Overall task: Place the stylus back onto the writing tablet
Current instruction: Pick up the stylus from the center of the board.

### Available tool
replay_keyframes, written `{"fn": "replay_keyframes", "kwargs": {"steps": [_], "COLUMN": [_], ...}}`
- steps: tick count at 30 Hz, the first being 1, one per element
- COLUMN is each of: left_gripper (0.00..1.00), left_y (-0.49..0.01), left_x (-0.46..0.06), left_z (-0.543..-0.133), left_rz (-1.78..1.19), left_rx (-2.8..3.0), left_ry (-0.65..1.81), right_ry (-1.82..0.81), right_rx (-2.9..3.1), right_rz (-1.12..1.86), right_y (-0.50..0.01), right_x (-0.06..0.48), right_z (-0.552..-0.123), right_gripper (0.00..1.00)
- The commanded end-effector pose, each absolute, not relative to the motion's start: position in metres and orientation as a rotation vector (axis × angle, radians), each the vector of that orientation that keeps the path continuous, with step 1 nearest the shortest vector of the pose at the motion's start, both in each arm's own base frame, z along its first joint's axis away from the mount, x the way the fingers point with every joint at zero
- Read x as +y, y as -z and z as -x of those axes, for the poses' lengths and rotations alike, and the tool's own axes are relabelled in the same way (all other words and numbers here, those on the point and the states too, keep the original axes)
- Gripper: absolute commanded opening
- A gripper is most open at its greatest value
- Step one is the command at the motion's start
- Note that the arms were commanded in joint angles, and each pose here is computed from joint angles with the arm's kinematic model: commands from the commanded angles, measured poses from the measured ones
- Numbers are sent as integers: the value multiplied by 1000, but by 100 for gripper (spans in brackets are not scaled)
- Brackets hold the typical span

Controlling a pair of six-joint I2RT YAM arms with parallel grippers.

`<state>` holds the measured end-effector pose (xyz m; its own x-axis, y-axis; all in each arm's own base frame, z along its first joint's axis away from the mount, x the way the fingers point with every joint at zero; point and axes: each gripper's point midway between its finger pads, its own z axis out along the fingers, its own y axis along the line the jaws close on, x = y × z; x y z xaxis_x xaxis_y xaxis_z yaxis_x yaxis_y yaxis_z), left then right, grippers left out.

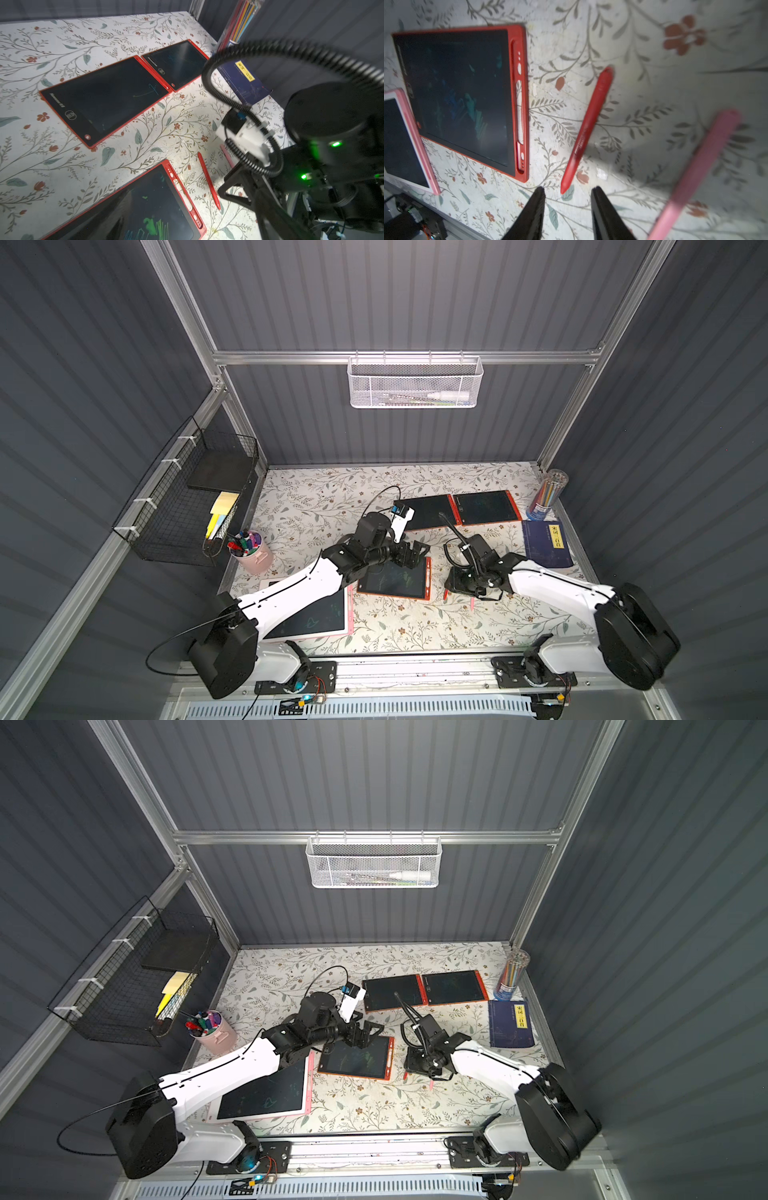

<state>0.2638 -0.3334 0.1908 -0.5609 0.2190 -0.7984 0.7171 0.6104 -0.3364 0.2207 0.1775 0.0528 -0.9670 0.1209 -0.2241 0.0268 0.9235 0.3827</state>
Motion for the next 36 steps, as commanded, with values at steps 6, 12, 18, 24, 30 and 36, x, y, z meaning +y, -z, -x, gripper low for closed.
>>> {"fn": "replay_keyframes", "kwargs": {"steps": [6,12,18,24,30,36], "left_gripper": [84,69,61,56,50,47], "left_y": [-163,-140,-125,-89,-56,-46], "left_x": [-367,-394,-431,-457,-468,-462], "left_z": [-266,-263,-251,-238,-232,-237], "left_rz": [-844,-833,-863,-888,-862,-796], "left_rx": [2109,2169,2208,2330,2460,2524], "left_ry": [819,859,864,775,669,538], "right_ry": [-437,-661,-664,-687,-651,-664], "right_rx": [2702,2518,2323,2216,2236,2232], "right_rz": [-71,60,207,286,276,270], "right_y": [-126,-199,-245,-267,-262,-258], "right_x": [125,132,119,116,112,113], "right_z": [-194,-170,-152,-140,-142,-141], "right_gripper": [57,90,99,99,99,99]}}
